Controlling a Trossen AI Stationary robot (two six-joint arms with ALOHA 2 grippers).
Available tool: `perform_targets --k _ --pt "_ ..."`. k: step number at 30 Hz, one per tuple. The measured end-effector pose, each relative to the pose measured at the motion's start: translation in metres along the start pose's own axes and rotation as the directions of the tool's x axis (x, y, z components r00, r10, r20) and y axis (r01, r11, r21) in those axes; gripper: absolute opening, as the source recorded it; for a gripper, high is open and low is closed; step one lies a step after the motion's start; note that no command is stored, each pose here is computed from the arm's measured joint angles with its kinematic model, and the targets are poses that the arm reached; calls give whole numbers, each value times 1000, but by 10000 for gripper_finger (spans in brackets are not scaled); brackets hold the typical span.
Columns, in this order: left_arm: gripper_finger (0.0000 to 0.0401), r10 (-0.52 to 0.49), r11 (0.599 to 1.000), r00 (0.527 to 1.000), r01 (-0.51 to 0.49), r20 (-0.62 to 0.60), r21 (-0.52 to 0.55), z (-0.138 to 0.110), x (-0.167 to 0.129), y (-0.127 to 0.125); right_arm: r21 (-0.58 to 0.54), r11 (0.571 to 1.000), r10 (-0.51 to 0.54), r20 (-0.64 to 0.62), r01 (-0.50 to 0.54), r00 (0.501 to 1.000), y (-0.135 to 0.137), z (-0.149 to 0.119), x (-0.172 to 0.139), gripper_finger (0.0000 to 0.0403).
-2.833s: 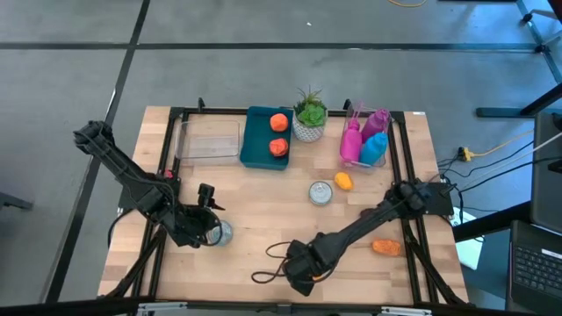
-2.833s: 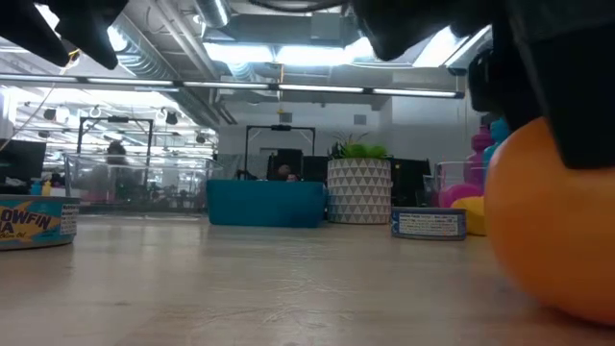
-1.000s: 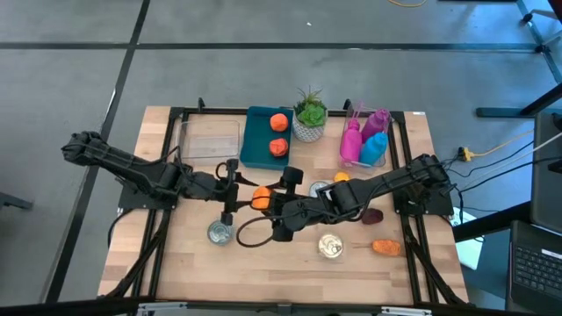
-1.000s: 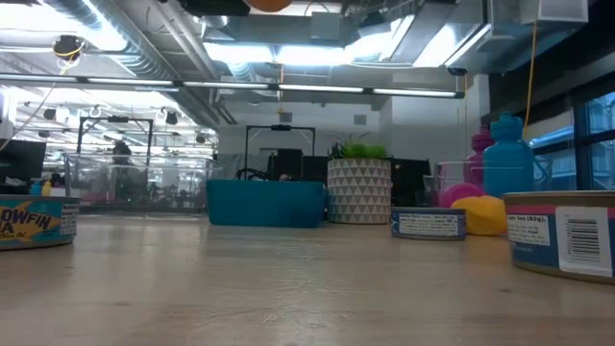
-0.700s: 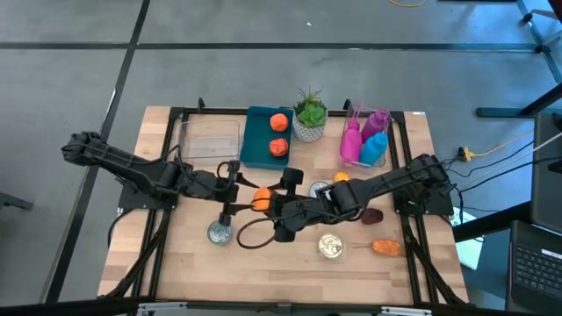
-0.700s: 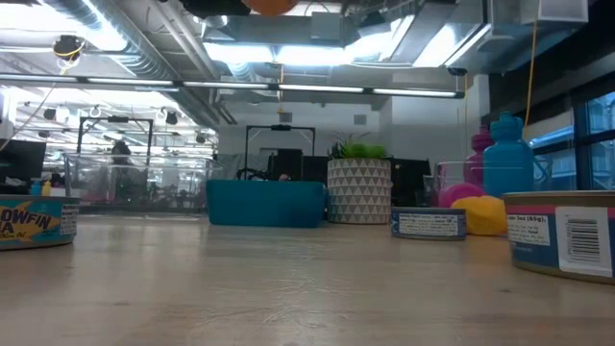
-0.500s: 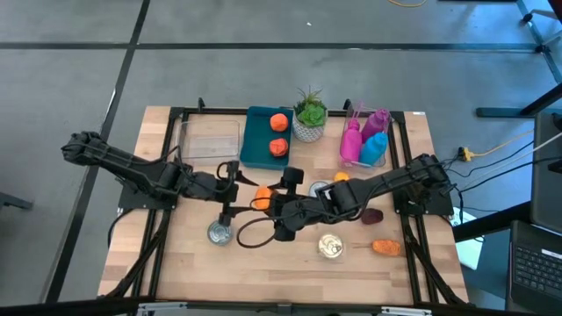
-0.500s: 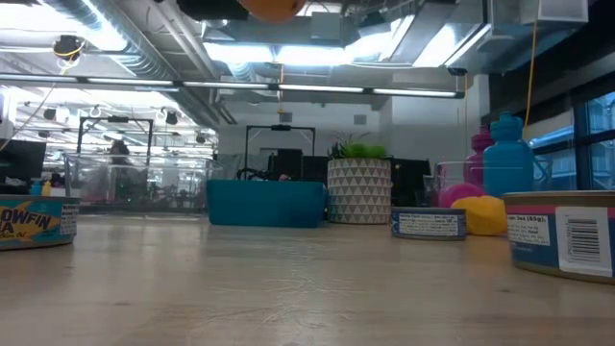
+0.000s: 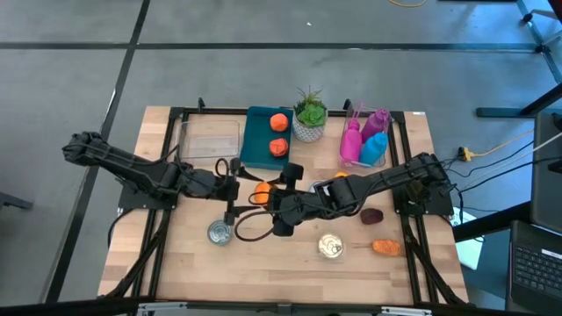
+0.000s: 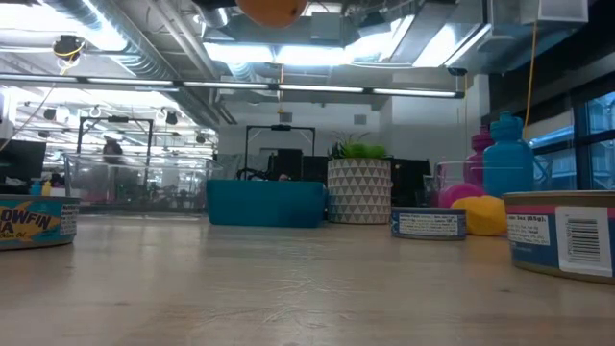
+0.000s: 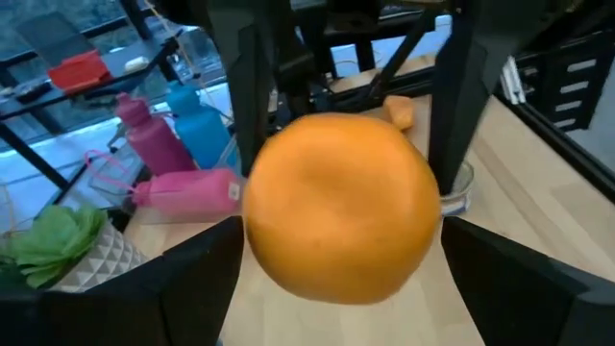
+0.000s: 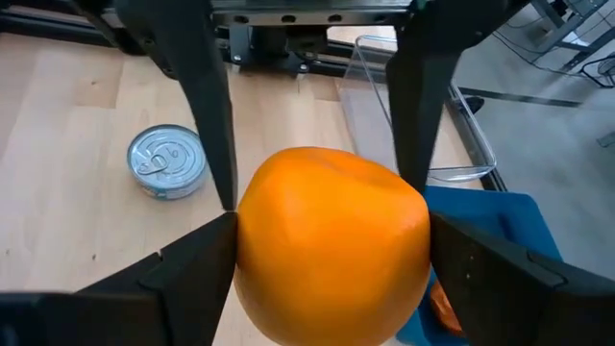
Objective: Pick & Place Food Item
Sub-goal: Put the orange into the blue bin
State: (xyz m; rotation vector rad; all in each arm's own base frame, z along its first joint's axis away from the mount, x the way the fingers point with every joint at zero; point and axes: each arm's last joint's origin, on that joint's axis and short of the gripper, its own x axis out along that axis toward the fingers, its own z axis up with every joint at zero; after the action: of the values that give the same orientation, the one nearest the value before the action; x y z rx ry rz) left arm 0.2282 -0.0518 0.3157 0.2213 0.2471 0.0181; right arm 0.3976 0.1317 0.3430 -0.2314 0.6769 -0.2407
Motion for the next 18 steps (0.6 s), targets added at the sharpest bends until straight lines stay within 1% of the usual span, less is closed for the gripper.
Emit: perform_targets --k 8,18 --pt "341 -7 1000 1000 7 2 -7 0 2 -1 0 1000 4 0 -4 1000 0 0 0 323" --pt "305 -2 1000 1000 2 6 0 0 2 -1 -1 1000 9 2 -9 1000 0 0 0 323"
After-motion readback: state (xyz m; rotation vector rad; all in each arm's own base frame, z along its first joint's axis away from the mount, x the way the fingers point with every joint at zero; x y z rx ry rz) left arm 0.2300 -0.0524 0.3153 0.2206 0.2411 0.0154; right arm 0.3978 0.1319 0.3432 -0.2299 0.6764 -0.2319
